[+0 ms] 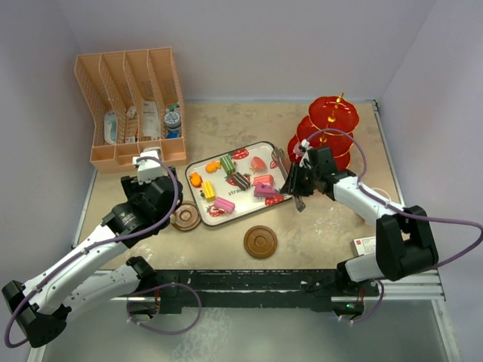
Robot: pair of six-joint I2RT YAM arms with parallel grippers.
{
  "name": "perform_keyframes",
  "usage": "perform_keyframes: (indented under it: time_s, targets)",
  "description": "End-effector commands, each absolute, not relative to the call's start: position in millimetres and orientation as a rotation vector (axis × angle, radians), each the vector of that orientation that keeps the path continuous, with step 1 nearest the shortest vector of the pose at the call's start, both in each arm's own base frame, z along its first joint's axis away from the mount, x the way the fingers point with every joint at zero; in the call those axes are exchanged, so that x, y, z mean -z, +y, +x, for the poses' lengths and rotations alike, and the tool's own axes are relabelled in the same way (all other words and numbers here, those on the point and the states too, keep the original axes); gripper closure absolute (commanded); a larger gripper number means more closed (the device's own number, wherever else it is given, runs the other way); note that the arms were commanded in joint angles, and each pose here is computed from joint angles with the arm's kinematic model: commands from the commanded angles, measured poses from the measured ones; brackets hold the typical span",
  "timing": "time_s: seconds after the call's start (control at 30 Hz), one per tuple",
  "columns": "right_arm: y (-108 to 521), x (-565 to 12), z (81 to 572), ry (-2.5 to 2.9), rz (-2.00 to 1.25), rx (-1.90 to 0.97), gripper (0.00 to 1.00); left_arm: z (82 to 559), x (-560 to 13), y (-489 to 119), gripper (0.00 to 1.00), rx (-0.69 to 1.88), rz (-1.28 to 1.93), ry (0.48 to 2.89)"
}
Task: Serve the afternoon tea
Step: Adjust the dessert on the tray.
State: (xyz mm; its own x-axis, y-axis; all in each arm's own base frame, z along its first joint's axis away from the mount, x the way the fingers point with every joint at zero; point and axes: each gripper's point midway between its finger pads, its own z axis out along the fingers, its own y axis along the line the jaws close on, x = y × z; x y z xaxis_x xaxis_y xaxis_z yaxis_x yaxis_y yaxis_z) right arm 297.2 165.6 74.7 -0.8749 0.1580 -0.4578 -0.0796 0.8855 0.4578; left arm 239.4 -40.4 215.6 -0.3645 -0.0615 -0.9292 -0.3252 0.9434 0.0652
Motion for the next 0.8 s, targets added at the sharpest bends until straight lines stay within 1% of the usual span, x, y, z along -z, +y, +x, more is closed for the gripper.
perform_keyframes:
  time_s: [0.0, 0.23, 0.43, 0.6, 0.77]
  targets:
    - [166, -106, 303, 2.439, -0.003, -0.670, 0.65, 242, -224, -42, 0.15, -0.271, -0.285, 1.917]
    - [173, -115, 286, 2.448, -0.149, -0.673, 0.62, 243, -223, -43, 0.15, -0.270, -0.279, 1.922]
    - [189, -109, 278, 2.490, -0.250, -0.476, 0.60, 242, -223, -43, 0.15, -0.270, -0.277, 1.923]
    - [199, -117, 284, 2.474, -0.282, -0.317, 0.58, 242, -223, -42, 0.15, -0.266, -0.281, 1.922]
    - [203, -112, 289, 2.493, -0.332, -0.230, 0.58, 242, -224, -42, 0.15, -0.266, -0.282, 1.921]
